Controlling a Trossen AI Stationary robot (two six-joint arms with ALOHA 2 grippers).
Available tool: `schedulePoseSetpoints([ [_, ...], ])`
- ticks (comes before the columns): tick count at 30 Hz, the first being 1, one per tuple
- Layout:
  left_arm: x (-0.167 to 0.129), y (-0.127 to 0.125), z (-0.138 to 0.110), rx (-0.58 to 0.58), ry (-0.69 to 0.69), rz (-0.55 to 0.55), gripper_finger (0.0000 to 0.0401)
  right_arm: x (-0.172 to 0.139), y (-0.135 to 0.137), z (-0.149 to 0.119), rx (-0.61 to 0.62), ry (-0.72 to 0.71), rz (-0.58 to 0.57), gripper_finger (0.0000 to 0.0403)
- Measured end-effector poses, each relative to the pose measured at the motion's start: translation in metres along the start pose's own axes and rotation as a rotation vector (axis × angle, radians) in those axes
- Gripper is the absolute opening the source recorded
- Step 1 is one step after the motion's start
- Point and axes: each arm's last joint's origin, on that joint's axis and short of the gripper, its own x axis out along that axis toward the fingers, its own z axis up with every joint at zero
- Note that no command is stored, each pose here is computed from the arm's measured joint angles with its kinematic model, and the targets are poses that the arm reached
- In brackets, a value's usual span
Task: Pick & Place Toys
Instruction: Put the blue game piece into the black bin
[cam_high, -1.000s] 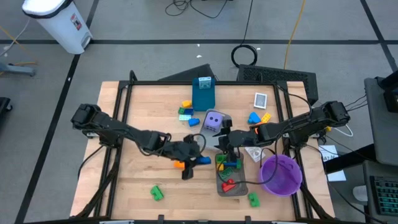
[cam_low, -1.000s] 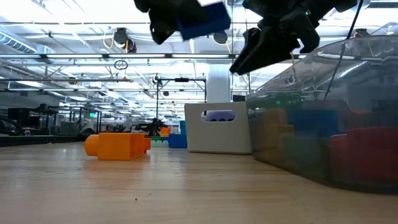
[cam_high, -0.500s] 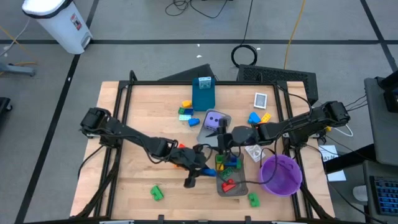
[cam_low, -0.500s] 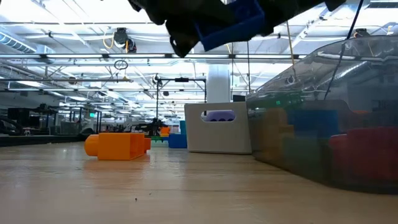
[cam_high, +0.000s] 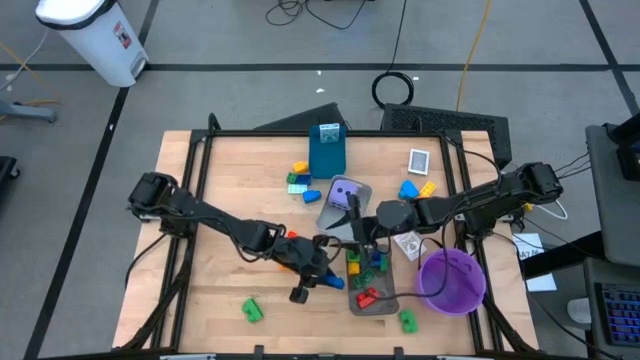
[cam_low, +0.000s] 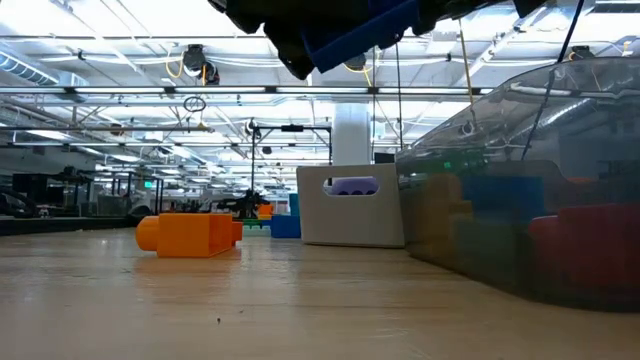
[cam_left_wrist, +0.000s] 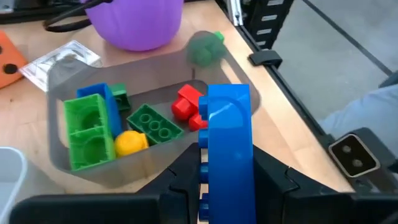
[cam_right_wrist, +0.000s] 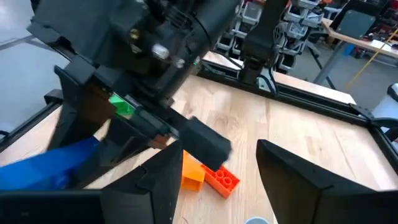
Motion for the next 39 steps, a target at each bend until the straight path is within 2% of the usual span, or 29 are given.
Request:
schedulePoseSetpoints([
  [3, 0.000, 0.005, 0.000, 0.006, -0.001, 0.011, 0.0100, 0.000, -0.001, 0.003, 0.011, -0.036, -0.005, 0.0199],
  [7, -0.001, 0.009, -0.001, 0.021, 0.009, 0.020, 0.0100, 0.000, 0.001, 0.007, 0.157, -0.072, 0.000, 0.0199],
  [11, -0.001, 0.011, -0.001, 0.050, 0.008, 0.024, 0.0100, -0.006, -0.001, 0.013, 0.181, -0.104, -0.004, 0.0199],
  [17, -0.002, 0.020, 0.000, 0.081, 0.000, 0.044, 0.0100, -0.040, -0.001, 0.022, 0.217, -0.020, 0.000, 0.0199],
  [24, -0.005, 0.034, 0.008, 0.101, -0.076, 0.073, 0.0100, -0.081, 0.011, 0.037, 0.187, -0.008, -0.122, 0.0199],
  [28, -0.006, 0.039, 0.011, 0.107, -0.108, 0.084, 0.0100, -0.095, 0.020, 0.038, 0.168, 0.017, -0.083, 0.0199],
  [39, -0.007, 0.052, 0.015, 0.128, -0.174, 0.091, 0.0100, -0.096, 0.026, 0.040, 0.315, -0.003, -0.058, 0.0199],
])
